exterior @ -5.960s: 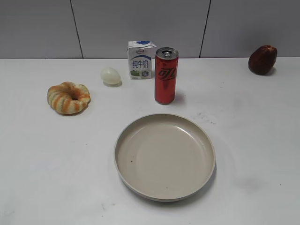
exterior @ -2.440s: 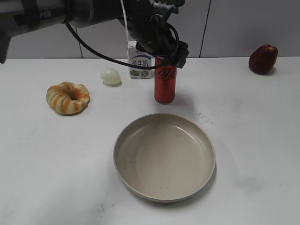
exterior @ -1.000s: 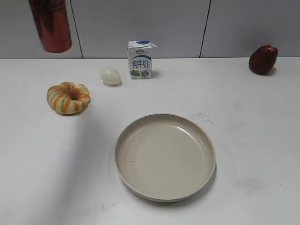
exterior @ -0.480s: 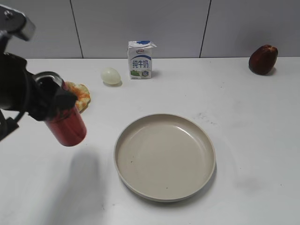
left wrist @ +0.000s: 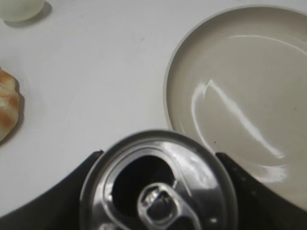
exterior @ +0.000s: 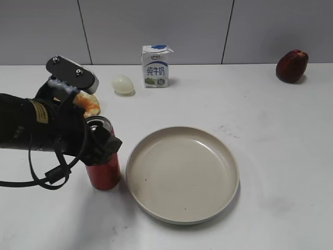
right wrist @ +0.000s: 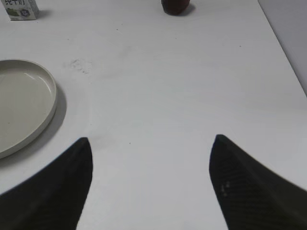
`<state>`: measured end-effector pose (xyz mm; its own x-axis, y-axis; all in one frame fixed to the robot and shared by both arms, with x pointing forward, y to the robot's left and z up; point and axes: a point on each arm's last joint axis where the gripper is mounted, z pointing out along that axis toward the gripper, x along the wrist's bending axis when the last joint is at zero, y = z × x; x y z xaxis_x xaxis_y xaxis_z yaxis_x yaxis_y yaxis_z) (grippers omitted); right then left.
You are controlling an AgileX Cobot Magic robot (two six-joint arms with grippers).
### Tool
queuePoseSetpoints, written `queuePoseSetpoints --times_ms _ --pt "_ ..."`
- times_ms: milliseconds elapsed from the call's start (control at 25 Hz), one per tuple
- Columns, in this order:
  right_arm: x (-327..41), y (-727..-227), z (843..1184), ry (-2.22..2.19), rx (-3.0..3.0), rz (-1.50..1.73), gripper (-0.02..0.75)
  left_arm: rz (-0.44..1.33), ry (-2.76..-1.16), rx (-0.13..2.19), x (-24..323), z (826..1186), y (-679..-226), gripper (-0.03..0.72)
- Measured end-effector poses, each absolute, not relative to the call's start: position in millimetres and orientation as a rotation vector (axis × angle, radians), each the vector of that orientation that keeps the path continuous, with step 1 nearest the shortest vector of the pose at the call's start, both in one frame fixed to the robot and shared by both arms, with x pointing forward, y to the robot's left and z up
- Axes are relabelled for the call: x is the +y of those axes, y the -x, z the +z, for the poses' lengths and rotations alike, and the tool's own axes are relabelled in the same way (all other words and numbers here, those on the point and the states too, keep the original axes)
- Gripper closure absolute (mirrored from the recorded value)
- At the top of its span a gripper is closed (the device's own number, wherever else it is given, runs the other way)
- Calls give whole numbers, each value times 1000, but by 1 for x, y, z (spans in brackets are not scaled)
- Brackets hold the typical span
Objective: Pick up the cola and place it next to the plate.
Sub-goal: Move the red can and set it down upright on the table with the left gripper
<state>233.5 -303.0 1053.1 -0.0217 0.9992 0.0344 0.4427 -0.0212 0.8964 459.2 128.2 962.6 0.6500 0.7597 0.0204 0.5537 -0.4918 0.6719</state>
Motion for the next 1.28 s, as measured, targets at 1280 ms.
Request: queuePoseSetpoints --times_ms 1280 --pt "-303 -233 1053 -1548 1549 1000 167 570 -2005 1251 217 1109 -461 50"
